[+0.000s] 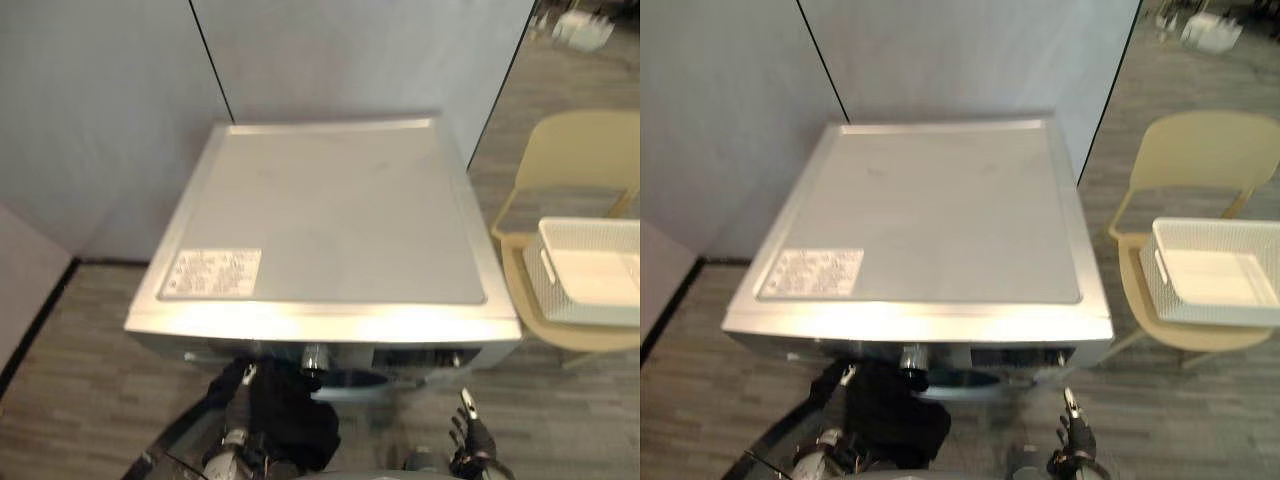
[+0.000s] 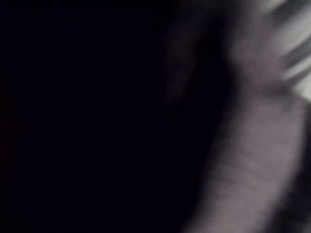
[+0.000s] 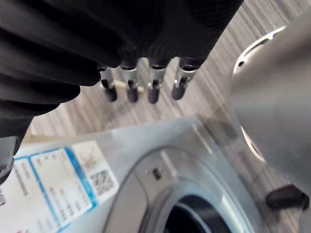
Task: Pick up the laundry basket with both hands and put the clothes into the washing machine.
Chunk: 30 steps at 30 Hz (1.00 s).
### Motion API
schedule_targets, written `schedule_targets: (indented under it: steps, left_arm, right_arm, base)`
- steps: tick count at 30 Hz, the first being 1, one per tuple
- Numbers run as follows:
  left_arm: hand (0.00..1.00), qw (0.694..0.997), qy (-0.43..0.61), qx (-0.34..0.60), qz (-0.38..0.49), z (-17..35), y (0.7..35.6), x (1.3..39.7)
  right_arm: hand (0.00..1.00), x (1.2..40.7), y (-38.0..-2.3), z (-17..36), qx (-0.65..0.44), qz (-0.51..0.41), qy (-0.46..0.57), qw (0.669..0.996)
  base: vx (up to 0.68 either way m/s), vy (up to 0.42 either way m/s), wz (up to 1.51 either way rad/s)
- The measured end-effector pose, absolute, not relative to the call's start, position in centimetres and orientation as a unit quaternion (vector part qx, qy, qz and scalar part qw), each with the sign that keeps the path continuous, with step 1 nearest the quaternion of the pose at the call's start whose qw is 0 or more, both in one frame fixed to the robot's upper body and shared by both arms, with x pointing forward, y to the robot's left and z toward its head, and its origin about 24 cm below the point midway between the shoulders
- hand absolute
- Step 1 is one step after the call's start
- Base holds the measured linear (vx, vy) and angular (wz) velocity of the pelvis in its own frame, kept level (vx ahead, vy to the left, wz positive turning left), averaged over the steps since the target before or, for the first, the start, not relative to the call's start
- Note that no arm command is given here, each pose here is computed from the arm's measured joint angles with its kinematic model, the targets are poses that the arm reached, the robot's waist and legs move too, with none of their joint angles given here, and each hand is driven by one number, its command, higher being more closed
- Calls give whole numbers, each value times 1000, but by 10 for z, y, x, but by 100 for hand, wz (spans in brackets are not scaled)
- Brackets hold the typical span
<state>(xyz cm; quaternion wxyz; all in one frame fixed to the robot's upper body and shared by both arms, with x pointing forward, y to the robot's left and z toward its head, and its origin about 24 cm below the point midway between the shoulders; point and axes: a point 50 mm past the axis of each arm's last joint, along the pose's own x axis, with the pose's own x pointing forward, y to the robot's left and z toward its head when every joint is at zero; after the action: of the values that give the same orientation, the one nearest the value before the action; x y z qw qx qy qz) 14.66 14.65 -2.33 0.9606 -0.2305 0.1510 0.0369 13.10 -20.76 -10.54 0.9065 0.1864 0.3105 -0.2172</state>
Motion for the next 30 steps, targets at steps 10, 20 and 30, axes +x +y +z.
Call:
schedule_targets:
  steps: [10, 20, 30]
  left_arm:
    - [100, 963, 28, -254, -84, 33, 97, 210]
    - [100, 971, -21, -209, -118, 66, 71, 265]
    - [100, 975, -129, -183, 0, 169, 128, 368]
  right_arm:
    - [0, 212, -169, -40, 231, -126, 154, 952]
    - [0, 235, -165, 8, 291, -124, 46, 948]
    - [0, 248, -162, 23, 338, -143, 14, 930]
  base:
    - [-205, 45, 6]
    - [-64, -8, -18]
    - [1, -37, -35]
